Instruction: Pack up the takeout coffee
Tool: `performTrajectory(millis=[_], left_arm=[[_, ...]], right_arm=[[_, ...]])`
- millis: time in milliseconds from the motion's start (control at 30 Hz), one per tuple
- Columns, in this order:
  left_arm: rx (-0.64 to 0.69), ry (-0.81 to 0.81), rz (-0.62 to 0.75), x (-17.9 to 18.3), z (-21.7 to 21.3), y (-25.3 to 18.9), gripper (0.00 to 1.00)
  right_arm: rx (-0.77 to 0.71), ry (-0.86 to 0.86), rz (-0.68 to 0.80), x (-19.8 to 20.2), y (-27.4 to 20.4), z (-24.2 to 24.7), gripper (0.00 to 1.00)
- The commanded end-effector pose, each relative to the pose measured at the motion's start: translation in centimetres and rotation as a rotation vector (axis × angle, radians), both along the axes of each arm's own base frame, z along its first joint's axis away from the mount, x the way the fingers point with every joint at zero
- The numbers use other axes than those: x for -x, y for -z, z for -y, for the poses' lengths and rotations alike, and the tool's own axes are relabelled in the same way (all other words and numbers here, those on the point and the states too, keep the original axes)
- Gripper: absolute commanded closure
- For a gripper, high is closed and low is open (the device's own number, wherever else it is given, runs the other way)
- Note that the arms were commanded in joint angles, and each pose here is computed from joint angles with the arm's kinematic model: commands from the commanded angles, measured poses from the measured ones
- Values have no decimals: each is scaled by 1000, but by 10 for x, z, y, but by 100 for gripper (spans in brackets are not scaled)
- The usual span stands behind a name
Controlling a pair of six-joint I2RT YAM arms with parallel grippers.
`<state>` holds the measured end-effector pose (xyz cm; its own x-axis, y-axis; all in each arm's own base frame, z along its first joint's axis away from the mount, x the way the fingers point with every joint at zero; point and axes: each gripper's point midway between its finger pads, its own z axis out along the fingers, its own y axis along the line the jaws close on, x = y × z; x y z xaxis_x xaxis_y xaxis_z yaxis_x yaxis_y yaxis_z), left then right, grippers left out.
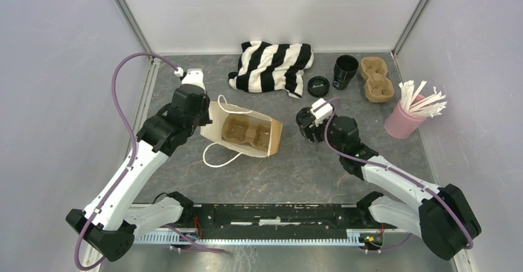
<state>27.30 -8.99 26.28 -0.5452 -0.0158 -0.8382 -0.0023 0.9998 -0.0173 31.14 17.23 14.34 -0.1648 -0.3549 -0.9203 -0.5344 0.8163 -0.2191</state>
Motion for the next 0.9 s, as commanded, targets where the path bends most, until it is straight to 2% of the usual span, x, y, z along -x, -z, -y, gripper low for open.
performTrajectory(millis=[0, 267, 500, 800, 867], left_arm=[[-15, 37, 28, -3, 2, -13, 98], [-12, 44, 23, -4, 4, -11, 98], [-10, 44, 25, -4, 4, -12, 98], [0, 50, 10, -4, 8, -7, 98], [0, 52, 7, -5, 8, -6, 98]], right_arm=[[-189, -2, 177, -2, -39, -7, 58], [-185, 0, 124, 12, -8, -1, 55], [-149, -11, 77, 20, 9, 2, 46], [-110, -21, 29, 28, 24, 6, 30], [-99, -18, 21, 30, 26, 8, 23]])
